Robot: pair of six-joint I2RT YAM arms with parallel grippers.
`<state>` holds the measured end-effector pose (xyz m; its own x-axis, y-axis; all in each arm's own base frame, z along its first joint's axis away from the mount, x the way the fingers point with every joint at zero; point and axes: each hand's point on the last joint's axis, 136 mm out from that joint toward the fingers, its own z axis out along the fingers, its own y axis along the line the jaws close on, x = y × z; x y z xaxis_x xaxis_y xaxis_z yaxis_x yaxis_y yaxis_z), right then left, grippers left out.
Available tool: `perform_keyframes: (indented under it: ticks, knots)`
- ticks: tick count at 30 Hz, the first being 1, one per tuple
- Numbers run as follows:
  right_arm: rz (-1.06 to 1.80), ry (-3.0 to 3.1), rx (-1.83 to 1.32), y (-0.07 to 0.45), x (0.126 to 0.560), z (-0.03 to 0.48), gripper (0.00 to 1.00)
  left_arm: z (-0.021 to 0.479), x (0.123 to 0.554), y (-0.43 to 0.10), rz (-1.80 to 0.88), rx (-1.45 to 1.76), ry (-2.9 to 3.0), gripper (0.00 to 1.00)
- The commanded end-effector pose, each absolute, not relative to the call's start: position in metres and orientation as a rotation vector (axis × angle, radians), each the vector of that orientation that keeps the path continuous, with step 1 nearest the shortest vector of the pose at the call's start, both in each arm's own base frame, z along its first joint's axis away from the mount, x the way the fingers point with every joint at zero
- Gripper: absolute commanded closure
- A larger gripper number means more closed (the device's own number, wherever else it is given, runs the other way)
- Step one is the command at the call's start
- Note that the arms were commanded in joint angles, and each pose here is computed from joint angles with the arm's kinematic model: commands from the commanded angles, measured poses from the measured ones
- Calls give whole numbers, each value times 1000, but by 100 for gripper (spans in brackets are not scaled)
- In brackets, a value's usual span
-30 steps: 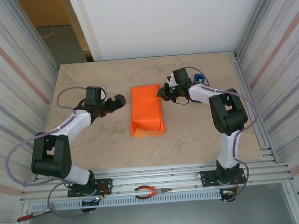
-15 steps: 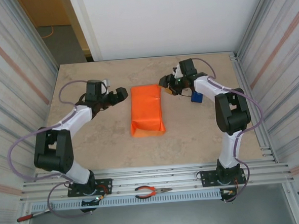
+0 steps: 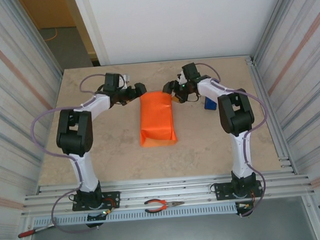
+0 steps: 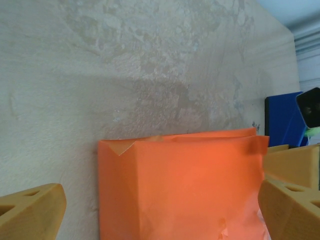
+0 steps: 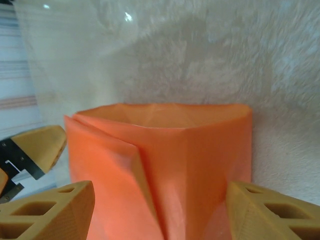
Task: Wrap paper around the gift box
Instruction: Fold the third fold of the wrapping paper on the gift box.
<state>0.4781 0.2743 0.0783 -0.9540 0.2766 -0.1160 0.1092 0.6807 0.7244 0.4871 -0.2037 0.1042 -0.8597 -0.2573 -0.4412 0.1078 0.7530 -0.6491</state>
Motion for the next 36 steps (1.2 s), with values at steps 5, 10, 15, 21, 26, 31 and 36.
perform_keyframes:
  ticks: [5, 10, 15, 21, 26, 31, 36]
  knots:
    - [1084, 2718, 364, 281, 482, 59, 33, 78, 479, -232, -998, -45, 2506, 7]
    - [1091, 2720, 403, 278, 485, 52, 46, 59, 480, -238, -1021, -74, 2528, 22]
    - [1119, 2712, 443, 277, 489, 47, 63, 51, 486, -242, -1034, -104, 2519, 35]
    - [1151, 2683, 485, 275, 497, 48, 71, 46, 495, -249, -1031, -121, 2505, 44]
    - [1154, 2624, 497, 262, 507, 68, 52, 67, 513, -244, -1014, -101, 2440, 32]
    - [1095, 2547, 477, 234, 506, 103, 2, 120, 526, -223, -996, -60, 2317, 15]
    - [1001, 2520, 387, 212, 490, 135, 2, 175, 510, -197, -999, -23, 2187, 1]
